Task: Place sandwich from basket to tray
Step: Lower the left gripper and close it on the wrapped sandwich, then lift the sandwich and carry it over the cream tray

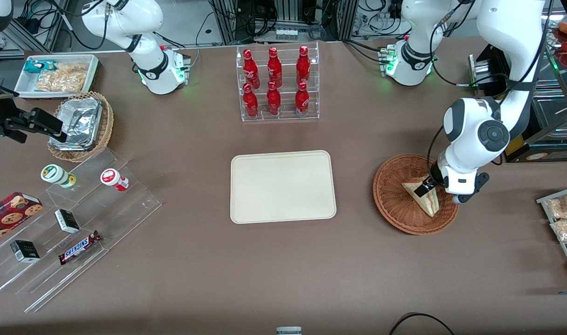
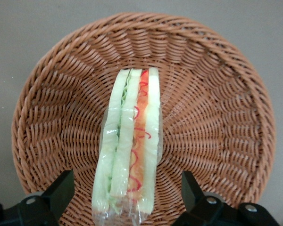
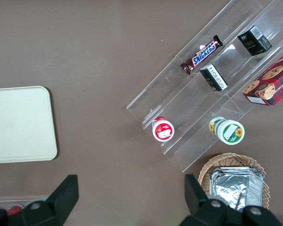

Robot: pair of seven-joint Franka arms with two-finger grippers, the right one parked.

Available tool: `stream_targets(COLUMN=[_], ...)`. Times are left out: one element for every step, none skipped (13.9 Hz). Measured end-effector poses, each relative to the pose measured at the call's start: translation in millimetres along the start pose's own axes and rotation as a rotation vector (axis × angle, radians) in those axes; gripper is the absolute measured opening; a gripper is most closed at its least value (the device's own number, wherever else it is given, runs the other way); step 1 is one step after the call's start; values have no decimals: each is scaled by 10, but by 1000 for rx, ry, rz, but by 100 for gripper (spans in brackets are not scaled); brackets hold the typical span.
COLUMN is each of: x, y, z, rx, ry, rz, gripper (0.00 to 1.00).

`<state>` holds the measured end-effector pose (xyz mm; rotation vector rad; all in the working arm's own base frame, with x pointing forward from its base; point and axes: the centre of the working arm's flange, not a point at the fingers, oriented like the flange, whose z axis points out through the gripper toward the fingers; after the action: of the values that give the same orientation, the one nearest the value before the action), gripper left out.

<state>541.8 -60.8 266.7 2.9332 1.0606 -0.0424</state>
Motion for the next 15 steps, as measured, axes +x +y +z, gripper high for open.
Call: stream_targets(x=[-4,-8,-9,-3,12,29,47,63,73,81,90,97,96,74,29], y=[-5,-11,-14,-7,9,28,48,67,85,108,135,163,194,235,301], z=[68,135,188,215,206,177,145,112,79,42,-5,-60,-121,-185,-263], rx=[7,14,19,20,17,13,11,14,22,31,39,46,58,74,88], ry=[-9,-18,-24,-26,-24,-20,-19,-21,-29,-38,-46,-54,-63,-73,-85], rz=[-1,-1,-1,-1,-1,-1,-1,0,1,3,5,8,18,37,66], gripper=[100,100,96,96,89,78,66,56,44,37,31,29,26,26,25])
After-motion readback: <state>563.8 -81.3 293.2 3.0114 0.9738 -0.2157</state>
